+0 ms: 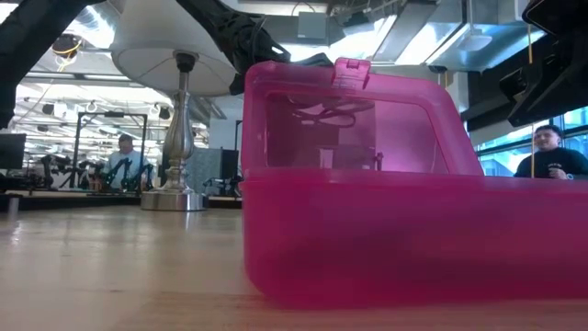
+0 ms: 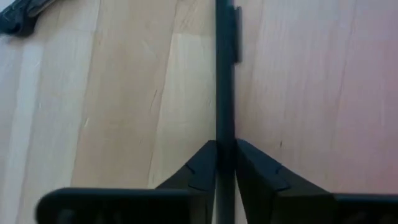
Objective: Pick & place school supplies into a supply box
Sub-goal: Put the black pen into the pink supply box
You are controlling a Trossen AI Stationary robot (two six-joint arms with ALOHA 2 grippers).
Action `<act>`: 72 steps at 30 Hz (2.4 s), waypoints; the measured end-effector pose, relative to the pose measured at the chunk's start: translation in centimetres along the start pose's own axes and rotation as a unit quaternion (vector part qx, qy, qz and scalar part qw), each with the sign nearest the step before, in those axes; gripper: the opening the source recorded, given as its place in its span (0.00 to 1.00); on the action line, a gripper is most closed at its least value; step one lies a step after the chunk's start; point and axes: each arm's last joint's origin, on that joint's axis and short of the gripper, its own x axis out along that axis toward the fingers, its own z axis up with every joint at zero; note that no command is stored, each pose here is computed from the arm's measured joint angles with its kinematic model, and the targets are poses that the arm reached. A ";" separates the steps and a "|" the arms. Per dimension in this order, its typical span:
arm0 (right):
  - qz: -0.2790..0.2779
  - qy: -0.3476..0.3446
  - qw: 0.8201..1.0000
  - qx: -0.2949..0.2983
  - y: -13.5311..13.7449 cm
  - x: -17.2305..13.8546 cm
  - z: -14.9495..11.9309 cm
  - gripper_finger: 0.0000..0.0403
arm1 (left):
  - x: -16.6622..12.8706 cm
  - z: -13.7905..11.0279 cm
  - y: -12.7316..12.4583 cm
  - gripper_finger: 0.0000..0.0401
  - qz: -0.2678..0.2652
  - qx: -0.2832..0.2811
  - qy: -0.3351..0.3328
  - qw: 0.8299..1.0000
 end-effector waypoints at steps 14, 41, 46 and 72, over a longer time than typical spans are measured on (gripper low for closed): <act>0.000 0.000 1.000 -0.001 0.0 0.0 0.0 0.26 | -2.0 0.2 0.3 0.04 0.013 -0.005 -0.015 1.000; -0.015 -0.003 1.000 -0.027 -0.1 0.0 0.0 0.26 | -23.3 0.4 -9.5 0.04 -0.028 0.039 -0.375 0.926; -0.016 -0.001 1.000 -0.027 -0.1 0.0 -0.1 0.26 | -22.6 -0.2 -13.5 0.04 -0.087 0.042 -0.372 0.923; 0.014 0.022 1.000 -0.007 0.0 0.0 -0.3 0.26 | -8.2 -1.9 -21.9 0.04 -0.186 0.000 -0.188 0.964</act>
